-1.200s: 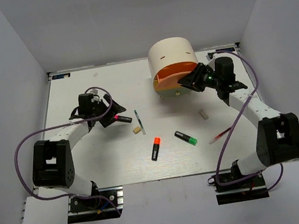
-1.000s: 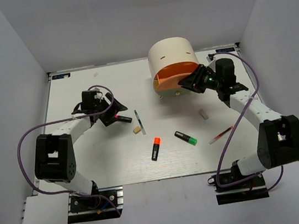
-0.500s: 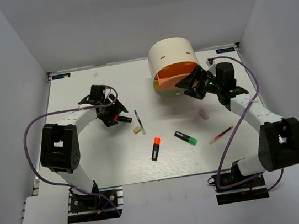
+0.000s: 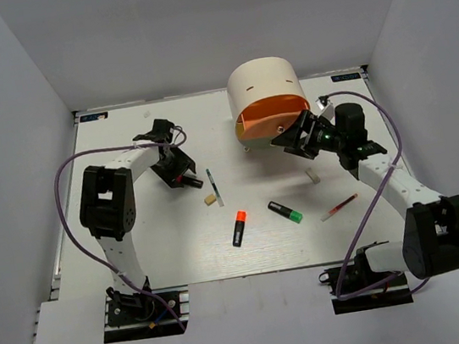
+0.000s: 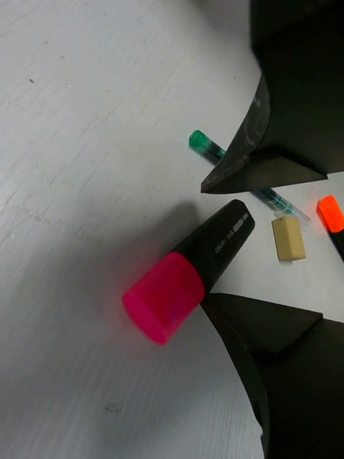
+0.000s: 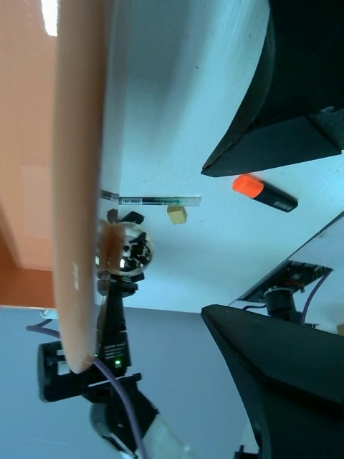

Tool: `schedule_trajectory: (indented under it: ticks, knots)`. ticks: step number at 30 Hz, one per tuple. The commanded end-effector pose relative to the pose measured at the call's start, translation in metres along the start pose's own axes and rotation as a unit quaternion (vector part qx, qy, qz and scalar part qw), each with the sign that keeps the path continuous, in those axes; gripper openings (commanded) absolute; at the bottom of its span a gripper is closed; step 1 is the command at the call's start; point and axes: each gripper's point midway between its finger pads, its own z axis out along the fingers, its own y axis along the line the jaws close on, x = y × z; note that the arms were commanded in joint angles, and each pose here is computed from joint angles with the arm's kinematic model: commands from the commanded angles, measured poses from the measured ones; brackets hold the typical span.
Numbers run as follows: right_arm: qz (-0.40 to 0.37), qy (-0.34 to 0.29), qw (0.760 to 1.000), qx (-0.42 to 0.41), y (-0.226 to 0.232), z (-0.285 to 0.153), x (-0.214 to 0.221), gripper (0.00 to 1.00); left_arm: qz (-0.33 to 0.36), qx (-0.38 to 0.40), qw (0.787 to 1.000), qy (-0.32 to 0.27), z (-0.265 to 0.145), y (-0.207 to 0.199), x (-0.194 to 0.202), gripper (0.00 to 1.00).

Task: Sort the stationery into containers
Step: Pick up the stationery from the center of the board.

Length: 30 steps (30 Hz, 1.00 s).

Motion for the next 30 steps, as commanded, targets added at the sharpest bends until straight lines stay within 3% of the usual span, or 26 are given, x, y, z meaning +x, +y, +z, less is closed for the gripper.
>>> schedule_trajectory:
  ticks: [1,6,9,11,13,19,23,26,29,30]
  knots:
    - [-0.043,-0.007,0.999,-0.021,0.010,-0.009,-0.001,0.77,-0.001,-0.038,0.999,-0.001,-0.005,0.008,-0.003,0.66]
    - [-0.066,-0.011,0.997,-0.026,0.012,-0.013,0.001,0.77,0.019,-0.054,0.998,0.014,0.000,0.014,0.005,0.58]
    - [-0.077,-0.009,0.996,-0.032,0.014,-0.013,0.001,0.77,0.030,-0.056,0.998,0.029,0.006,0.016,0.010,0.47]
    - [-0.090,-0.008,0.995,-0.037,0.016,-0.014,0.001,0.84,0.035,-0.052,0.998,0.032,0.008,0.016,0.012,0.41]
    - [-0.111,0.004,0.992,-0.057,0.023,-0.016,0.004,0.90,0.040,-0.029,0.998,0.028,0.002,0.007,0.010,0.32]
    - [-0.193,0.032,0.975,-0.100,0.035,-0.024,0.014,0.90,0.096,0.091,0.991,-0.016,-0.043,-0.044,-0.005,0.25]
    - [-0.279,0.042,0.954,-0.097,0.027,-0.029,0.017,0.90,0.169,0.212,0.960,-0.069,-0.102,-0.094,-0.012,0.23]
    - [-0.335,0.050,0.938,-0.072,0.011,-0.034,0.021,0.90,0.208,0.312,0.919,-0.124,-0.161,-0.131,-0.017,0.23]
    - [-0.387,0.038,0.919,-0.064,0.003,-0.041,0.024,0.72,0.236,0.392,0.871,-0.177,-0.210,-0.156,-0.018,0.23]
    - [-0.403,0.032,0.912,-0.070,0.006,-0.046,0.028,0.58,0.242,0.406,0.859,-0.196,-0.222,-0.161,-0.022,0.23]
